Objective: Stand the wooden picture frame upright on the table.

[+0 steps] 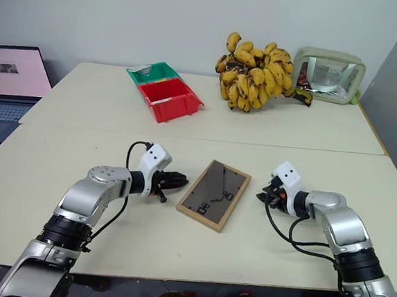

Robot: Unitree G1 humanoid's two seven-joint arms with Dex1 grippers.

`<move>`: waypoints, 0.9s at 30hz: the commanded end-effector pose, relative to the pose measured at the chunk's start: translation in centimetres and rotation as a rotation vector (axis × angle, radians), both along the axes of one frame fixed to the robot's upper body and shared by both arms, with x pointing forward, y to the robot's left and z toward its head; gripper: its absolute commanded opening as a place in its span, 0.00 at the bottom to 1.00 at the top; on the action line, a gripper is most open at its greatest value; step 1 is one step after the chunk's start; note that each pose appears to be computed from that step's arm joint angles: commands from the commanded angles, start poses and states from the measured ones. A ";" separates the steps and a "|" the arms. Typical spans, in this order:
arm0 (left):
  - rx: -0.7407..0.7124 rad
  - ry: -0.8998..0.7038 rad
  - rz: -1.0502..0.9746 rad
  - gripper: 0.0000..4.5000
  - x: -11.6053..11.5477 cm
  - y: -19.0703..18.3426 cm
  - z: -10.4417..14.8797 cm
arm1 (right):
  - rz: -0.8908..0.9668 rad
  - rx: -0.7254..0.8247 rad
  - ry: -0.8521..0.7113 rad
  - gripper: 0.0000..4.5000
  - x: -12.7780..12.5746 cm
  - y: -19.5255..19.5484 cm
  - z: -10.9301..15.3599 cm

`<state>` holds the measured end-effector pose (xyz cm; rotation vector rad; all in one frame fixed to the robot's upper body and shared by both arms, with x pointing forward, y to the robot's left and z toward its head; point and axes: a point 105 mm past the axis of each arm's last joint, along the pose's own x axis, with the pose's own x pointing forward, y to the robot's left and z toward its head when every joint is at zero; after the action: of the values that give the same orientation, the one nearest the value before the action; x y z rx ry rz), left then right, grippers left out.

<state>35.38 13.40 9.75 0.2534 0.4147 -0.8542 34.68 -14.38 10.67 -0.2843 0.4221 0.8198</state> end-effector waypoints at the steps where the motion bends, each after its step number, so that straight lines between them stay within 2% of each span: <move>1: -0.008 -0.010 -0.080 0.00 -1.6 -2.1 0.7 | 0.032 0.028 -0.051 0.08 0.4 1.9 1.5; 3: -0.016 0.004 -0.114 0.00 -2.6 -3.0 0.8 | 0.053 0.040 -0.054 0.01 0.5 3.2 1.7; 7: -0.039 0.028 -0.150 0.00 -4.1 -4.0 1.3 | 0.086 0.053 -0.050 0.01 0.2 4.7 1.8; 13: -0.037 0.054 -0.165 0.00 -6.4 -4.1 1.7 | 0.118 0.046 -0.021 0.01 -0.7 5.0 1.3; 20: -0.002 0.094 -0.030 0.00 -5.6 -1.3 0.6 | 0.106 -0.035 0.016 0.01 -1.8 2.8 -0.4; 24: -0.048 0.122 0.042 0.00 -4.8 -0.8 0.6 | 0.099 -0.085 0.041 0.01 -2.4 0.5 -1.1; 27: -0.066 0.108 0.066 0.00 -3.8 -1.4 0.6 | 0.148 -0.040 0.067 0.01 -3.5 1.0 -0.7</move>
<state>30.85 12.53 9.43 0.1406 0.5390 -0.8241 31.97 -14.06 9.19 -0.3560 0.5064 0.9156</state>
